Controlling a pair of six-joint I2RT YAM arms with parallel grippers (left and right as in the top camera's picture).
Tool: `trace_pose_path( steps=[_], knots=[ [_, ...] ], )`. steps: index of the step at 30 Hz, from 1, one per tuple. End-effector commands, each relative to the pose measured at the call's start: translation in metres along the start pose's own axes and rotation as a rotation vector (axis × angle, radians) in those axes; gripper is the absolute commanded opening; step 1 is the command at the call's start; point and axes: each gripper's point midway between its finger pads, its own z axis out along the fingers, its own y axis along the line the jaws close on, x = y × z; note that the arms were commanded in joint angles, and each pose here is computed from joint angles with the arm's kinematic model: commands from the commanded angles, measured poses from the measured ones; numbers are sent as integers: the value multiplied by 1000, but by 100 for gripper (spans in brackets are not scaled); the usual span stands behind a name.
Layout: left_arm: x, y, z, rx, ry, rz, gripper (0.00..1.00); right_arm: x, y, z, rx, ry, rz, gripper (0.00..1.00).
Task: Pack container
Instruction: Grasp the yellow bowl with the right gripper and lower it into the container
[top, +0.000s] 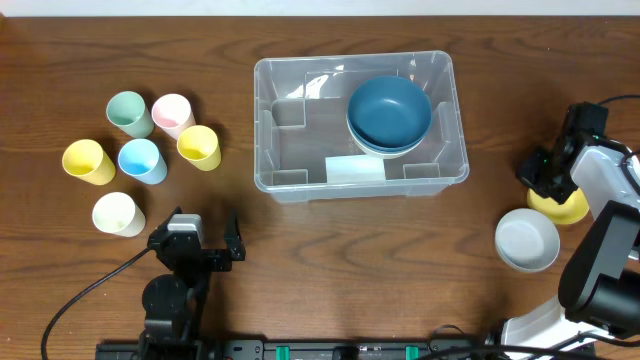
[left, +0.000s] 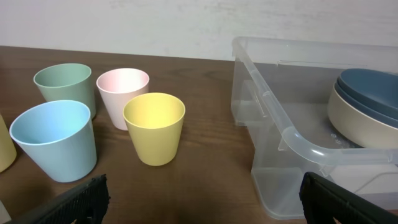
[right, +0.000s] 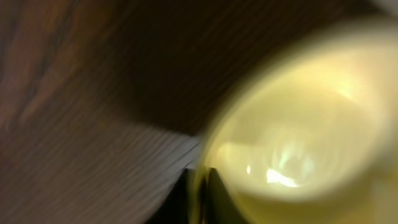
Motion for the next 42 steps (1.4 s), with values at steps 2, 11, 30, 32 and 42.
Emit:
trace_pose_path(
  steps=[2,11,30,32,42],
  knots=[
    [14,1,1,0,45,12,98,1,-1,3,-4,4,27,1],
    [14,1,1,0,45,12,98,-22,26,-44,-77,-116,6,1],
    [14,1,1,0,45,12,98,84,267,-323,-625,-541,-675,1],
    [14,1,1,0,45,12,98,121,303,-327,-696,-544,-754,1],
    [14,1,1,0,45,12,98,228,399,-263,-715,-526,-955,1]
  ],
)
